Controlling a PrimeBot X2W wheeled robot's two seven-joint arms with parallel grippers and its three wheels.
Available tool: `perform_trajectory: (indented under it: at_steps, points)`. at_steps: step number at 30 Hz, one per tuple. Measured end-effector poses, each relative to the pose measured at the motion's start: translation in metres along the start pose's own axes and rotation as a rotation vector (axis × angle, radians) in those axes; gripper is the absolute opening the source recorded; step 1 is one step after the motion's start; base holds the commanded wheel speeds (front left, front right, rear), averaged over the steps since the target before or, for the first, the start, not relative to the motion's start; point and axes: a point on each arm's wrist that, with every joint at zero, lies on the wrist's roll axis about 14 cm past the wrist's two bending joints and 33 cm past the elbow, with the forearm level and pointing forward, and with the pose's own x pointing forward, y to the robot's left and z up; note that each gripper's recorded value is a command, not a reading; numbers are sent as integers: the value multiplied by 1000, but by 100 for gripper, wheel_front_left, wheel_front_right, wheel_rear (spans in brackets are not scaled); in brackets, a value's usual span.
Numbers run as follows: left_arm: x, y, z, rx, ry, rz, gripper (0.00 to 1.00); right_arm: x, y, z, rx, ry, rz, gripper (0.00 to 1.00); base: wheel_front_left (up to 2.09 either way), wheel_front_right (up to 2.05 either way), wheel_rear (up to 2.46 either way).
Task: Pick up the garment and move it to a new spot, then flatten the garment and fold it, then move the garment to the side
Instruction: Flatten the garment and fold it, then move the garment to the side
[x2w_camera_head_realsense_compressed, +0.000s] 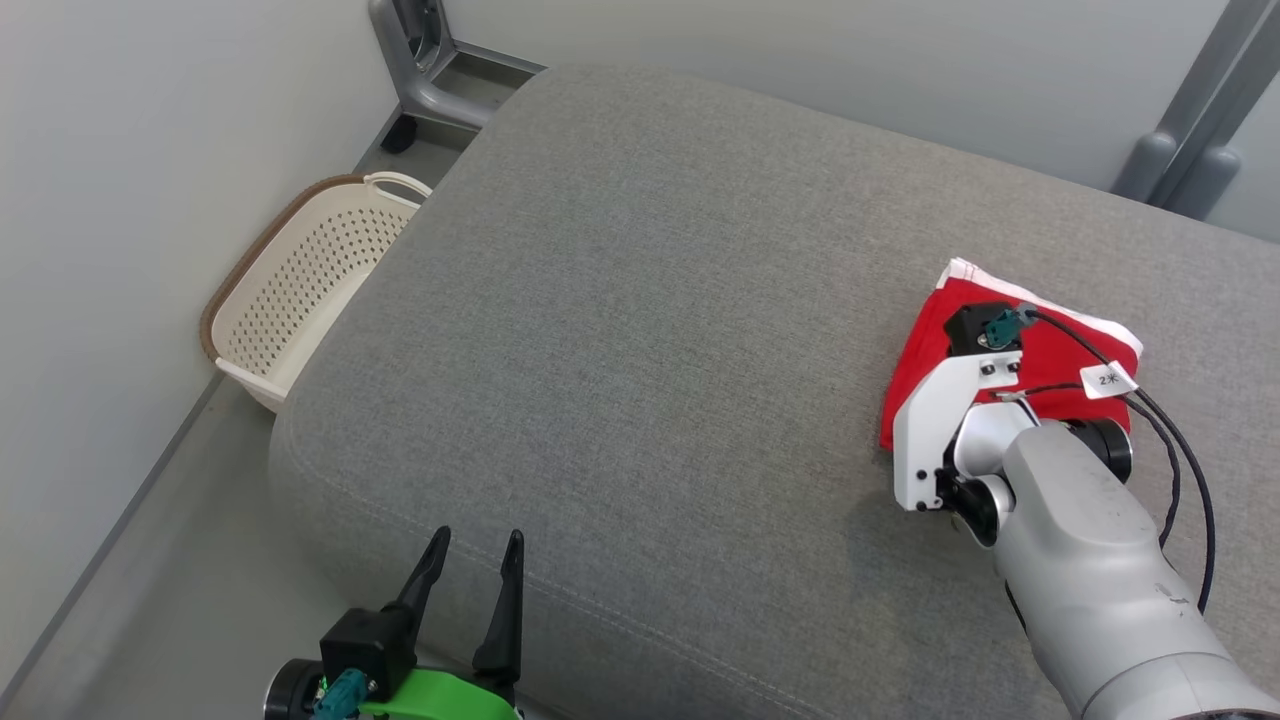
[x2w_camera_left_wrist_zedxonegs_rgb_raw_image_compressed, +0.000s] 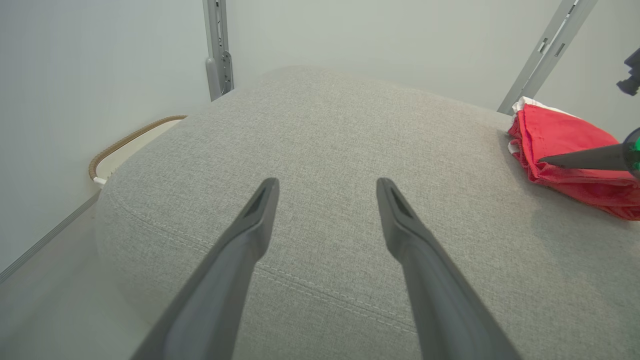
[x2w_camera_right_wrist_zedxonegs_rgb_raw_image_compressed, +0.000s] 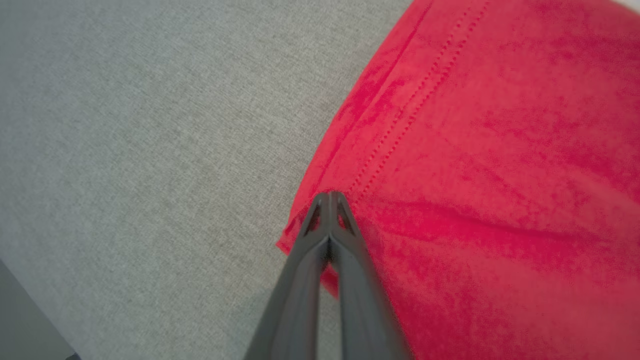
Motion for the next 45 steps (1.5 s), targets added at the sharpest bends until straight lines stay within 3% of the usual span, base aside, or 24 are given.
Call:
perform_trajectory:
  at_steps: [9, 11, 12, 17, 21, 28, 32, 45]
  points:
    - [-9, 6, -1, -15, -5, 29, 100, 0, 23, 12, -28, -25, 55, 0, 0, 0, 0]
    - [-9, 6, 0, -15, -9, 27, 100, -3, 22, 24, -28, -56, 52, 50, 0, 0, 0]
    - [-8, 6, 1, -15, -12, 25, 100, -6, 21, 30, -26, -71, 48, 100, 0, 0, 0]
    - [-7, 1, 2, -9, -16, 2, 100, -21, -2, 56, -5, -134, -13, 100, 0, 0, 0]
    - [-3, -9, 4, -8, -21, -36, 100, -40, -40, 72, 35, -175, -101, 100, 0, 0, 0]
    - [7, -28, 2, -8, -11, -100, 100, -70, -109, 64, 164, -183, -245, 100, 0, 0, 0]
    - [13, -33, -3, -5, 11, -113, 100, -73, -139, 38, 207, -140, -317, 100, 0, 0, 0]
    - [32, -41, -14, 5, 57, -132, 100, -49, -148, -17, 365, -23, -331, 100, 0, 0, 0]
